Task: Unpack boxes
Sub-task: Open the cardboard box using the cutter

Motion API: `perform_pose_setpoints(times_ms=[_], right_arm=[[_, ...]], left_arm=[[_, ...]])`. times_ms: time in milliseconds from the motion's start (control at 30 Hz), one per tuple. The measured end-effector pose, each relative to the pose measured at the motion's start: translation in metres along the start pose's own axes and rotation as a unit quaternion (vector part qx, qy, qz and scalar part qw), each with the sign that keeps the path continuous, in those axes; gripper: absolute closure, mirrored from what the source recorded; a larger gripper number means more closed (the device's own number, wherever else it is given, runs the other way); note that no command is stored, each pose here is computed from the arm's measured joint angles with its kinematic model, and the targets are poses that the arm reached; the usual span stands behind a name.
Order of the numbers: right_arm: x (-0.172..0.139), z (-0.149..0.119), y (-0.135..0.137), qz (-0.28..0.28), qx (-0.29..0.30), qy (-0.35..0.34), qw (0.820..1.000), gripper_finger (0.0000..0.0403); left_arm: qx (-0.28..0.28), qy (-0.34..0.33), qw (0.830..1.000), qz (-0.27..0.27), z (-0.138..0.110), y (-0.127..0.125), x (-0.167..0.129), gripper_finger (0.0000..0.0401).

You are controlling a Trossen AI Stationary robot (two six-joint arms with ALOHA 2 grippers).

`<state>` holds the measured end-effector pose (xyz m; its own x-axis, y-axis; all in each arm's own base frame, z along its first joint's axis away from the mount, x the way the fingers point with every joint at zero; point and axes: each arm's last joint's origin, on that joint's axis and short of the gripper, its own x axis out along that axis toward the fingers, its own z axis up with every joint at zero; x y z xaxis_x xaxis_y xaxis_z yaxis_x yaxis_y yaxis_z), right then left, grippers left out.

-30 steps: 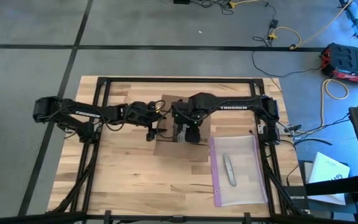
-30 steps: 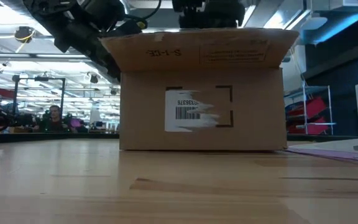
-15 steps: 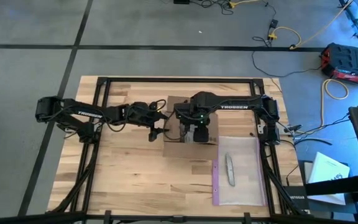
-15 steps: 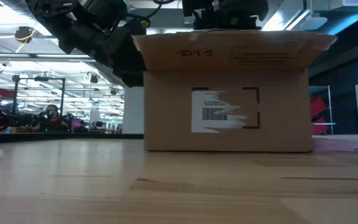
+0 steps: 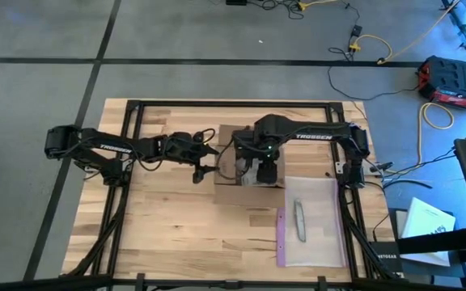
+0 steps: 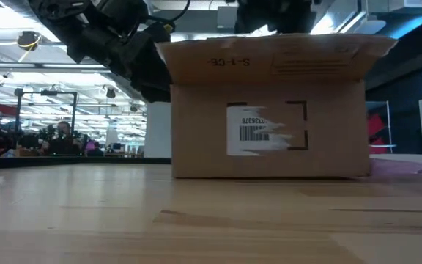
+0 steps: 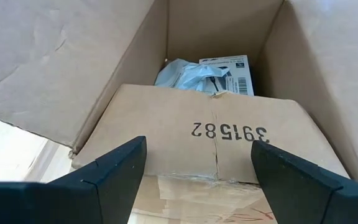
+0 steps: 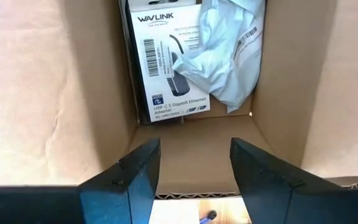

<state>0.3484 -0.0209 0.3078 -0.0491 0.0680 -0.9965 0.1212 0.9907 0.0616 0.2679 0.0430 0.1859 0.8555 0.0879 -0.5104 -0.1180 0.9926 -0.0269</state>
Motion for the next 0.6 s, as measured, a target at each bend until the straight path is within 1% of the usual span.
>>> perform_pose_setpoints(times_ms=[367,533,600], right_arm=[[-0.024,-0.017,0.001,0.003,0.023,-0.046,0.999,0.0221],[-0.036,-0.028,0.001,0.005,0.034,-0.066,0.997,0.0221],[-0.039,-0.032,0.000,-0.010,0.029,-0.073,0.997,0.0221]], left_arm=[[-0.001,0.002,1.000,0.003,0.000,0.000,0.000,0.0121],[-0.008,0.002,1.000,0.003,0.000,0.000,0.000,0.0121],[-0.010,0.002,1.000,0.004,0.000,0.000,0.000,0.0121]])
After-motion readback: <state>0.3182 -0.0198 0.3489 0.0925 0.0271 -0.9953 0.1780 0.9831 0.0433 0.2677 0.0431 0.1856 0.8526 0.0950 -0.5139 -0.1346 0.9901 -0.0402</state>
